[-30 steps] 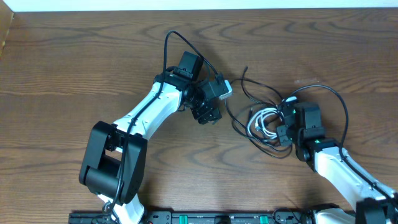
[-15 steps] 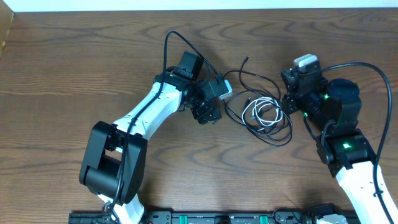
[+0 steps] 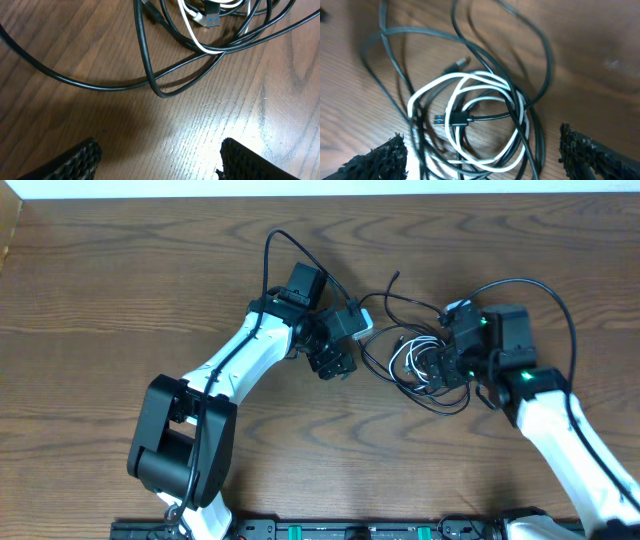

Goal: Untangle cables

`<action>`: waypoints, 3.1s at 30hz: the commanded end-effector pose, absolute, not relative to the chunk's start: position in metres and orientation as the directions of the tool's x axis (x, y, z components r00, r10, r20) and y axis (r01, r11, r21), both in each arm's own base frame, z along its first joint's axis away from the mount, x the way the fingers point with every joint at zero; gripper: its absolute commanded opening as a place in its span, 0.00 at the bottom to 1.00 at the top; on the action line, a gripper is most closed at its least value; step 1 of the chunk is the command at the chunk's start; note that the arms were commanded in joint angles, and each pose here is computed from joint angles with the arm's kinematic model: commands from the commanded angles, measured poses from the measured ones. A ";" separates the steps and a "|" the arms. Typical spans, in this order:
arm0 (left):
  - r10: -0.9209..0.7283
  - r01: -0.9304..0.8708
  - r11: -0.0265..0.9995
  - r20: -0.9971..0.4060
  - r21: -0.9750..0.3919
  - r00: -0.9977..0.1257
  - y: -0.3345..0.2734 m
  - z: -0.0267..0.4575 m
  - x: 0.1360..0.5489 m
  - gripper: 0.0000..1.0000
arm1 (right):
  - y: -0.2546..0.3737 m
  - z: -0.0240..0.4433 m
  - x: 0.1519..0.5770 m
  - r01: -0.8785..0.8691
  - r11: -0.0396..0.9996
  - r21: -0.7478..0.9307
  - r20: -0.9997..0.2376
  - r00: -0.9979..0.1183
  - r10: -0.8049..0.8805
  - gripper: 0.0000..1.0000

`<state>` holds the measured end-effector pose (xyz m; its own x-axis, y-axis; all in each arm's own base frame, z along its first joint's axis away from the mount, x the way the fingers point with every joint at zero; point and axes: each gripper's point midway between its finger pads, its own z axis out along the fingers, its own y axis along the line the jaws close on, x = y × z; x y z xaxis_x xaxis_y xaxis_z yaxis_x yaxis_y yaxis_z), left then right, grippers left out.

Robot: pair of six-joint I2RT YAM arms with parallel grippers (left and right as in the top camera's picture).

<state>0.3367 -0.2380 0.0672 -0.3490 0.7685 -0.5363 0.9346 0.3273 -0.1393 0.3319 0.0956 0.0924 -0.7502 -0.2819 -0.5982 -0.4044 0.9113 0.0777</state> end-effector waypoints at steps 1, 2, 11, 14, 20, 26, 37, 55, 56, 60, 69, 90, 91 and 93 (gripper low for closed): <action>0.776 0.934 0.325 -0.522 -0.151 -0.354 -0.237 0.059 0.334 0.77 | 0.092 0.070 0.335 -0.397 0.915 0.068 -0.551 -0.780 -0.297 0.94; 0.776 0.934 0.325 -0.522 -0.151 -0.354 -0.237 0.059 0.334 0.77 | 0.092 0.065 0.335 -0.396 0.915 0.070 -0.541 -0.786 -0.299 0.91; 0.776 0.934 0.324 -0.523 -0.150 -0.353 -0.237 0.059 0.334 0.77 | 0.091 0.039 0.331 -0.398 0.913 0.087 -0.475 -0.822 -0.313 0.78; 0.775 0.934 0.324 -0.524 -0.148 -0.352 -0.237 0.060 0.335 0.77 | 0.091 0.032 0.329 -0.403 0.911 0.088 -0.459 -0.828 -0.322 0.75; 0.773 0.935 0.324 -0.530 -0.142 -0.348 -0.238 0.060 0.337 0.77 | 0.090 0.013 0.326 -0.431 0.899 0.080 -0.413 -0.835 -0.364 0.73; 0.773 0.936 0.324 -0.531 -0.141 -0.347 -0.238 0.060 0.337 0.77 | 0.091 -0.008 0.326 -0.430 0.898 0.092 -0.381 -0.848 -0.368 0.41; 0.773 0.935 0.324 -0.531 -0.141 -0.348 -0.238 0.060 0.337 0.77 | 0.101 0.043 0.340 -0.438 0.892 0.107 -0.519 -0.790 -0.326 0.01; 0.753 0.938 0.300 -0.560 -0.175 -0.346 -0.245 0.065 0.333 0.77 | 0.103 0.253 0.338 -0.493 0.849 -0.189 -0.902 -0.255 -0.349 0.01; 0.748 0.938 0.295 -0.567 -0.182 -0.345 -0.246 0.066 0.331 0.77 | 0.103 0.251 0.338 -0.497 0.846 -0.193 -0.898 -0.259 -0.357 0.01; 0.730 0.941 0.278 -0.593 -0.195 -0.338 -0.251 0.074 0.329 0.77 | 0.099 0.234 0.338 -0.500 0.841 -0.205 -0.866 -0.307 -0.394 0.01; 0.625 0.958 0.243 -0.731 -0.149 -0.273 -0.254 0.139 0.331 0.77 | 0.108 0.249 0.347 -0.470 0.881 -0.050 -0.922 -0.317 -0.222 0.01; 0.575 0.979 0.181 -0.818 0.091 -0.030 -0.248 0.224 0.313 0.84 | 0.163 0.234 0.291 -0.815 0.579 -0.010 -0.911 -0.231 -0.342 0.01; 0.576 0.981 0.174 -0.817 0.087 -0.030 -0.250 0.224 0.311 0.84 | 0.165 0.233 0.288 -0.829 0.560 -0.006 -0.911 -0.226 -0.345 0.01; 0.580 0.984 0.159 -0.814 0.078 -0.029 -0.254 0.222 0.305 0.85 | 0.169 0.234 0.283 -0.846 0.533 0.006 -0.914 -0.220 -0.340 0.01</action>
